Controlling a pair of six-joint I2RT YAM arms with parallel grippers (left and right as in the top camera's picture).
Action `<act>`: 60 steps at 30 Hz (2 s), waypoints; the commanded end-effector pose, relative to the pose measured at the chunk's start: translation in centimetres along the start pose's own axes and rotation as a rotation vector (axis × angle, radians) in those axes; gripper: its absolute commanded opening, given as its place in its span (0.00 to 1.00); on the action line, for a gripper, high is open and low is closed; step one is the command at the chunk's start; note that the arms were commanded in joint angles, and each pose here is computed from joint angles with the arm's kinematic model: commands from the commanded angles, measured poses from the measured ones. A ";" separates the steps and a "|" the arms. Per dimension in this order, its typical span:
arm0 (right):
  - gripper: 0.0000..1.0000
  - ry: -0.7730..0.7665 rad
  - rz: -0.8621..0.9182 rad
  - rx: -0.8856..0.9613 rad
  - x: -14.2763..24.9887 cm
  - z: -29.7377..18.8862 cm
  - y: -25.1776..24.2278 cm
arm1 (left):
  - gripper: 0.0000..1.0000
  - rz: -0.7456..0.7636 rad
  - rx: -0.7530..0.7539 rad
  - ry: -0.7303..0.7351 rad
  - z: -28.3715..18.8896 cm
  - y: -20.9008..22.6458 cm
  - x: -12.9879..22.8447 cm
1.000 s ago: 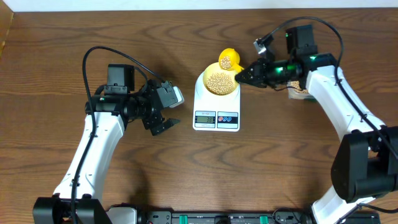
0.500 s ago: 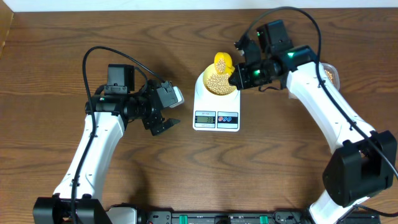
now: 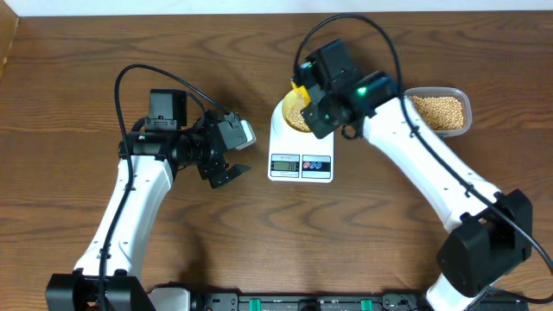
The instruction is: Scoop item into bowl and weigh 50g on scale
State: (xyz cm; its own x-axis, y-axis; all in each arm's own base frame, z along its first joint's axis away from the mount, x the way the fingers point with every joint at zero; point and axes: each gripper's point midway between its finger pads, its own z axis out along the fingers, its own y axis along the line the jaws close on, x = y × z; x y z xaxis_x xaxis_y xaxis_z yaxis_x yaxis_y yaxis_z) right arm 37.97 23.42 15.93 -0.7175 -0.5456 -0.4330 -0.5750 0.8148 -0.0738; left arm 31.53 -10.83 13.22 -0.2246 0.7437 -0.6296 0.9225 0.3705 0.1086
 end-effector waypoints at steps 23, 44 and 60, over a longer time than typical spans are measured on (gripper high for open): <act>0.01 -0.022 -0.009 0.045 -0.9 -0.4 -0.6 | 0.97 -0.005 -0.003 -0.018 -0.4 -0.1 -0.5; 0.01 -0.189 0.524 -0.022 3.3 -11.4 -15.7 | 0.98 -0.005 -0.002 -0.019 -0.4 -0.1 -0.5; 0.01 0.088 0.643 0.058 12.9 -8.4 -22.1 | 0.98 -0.005 -0.003 -0.018 -0.4 -0.1 -0.5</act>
State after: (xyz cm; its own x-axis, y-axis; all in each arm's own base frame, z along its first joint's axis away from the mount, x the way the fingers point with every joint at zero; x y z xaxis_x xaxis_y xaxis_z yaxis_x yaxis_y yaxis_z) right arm 37.69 -3.20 21.03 -0.9259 0.1096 -0.3615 0.0611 0.9878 0.1429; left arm 31.53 -10.83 13.23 -0.2244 0.7437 -0.6297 0.9224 0.3705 0.1089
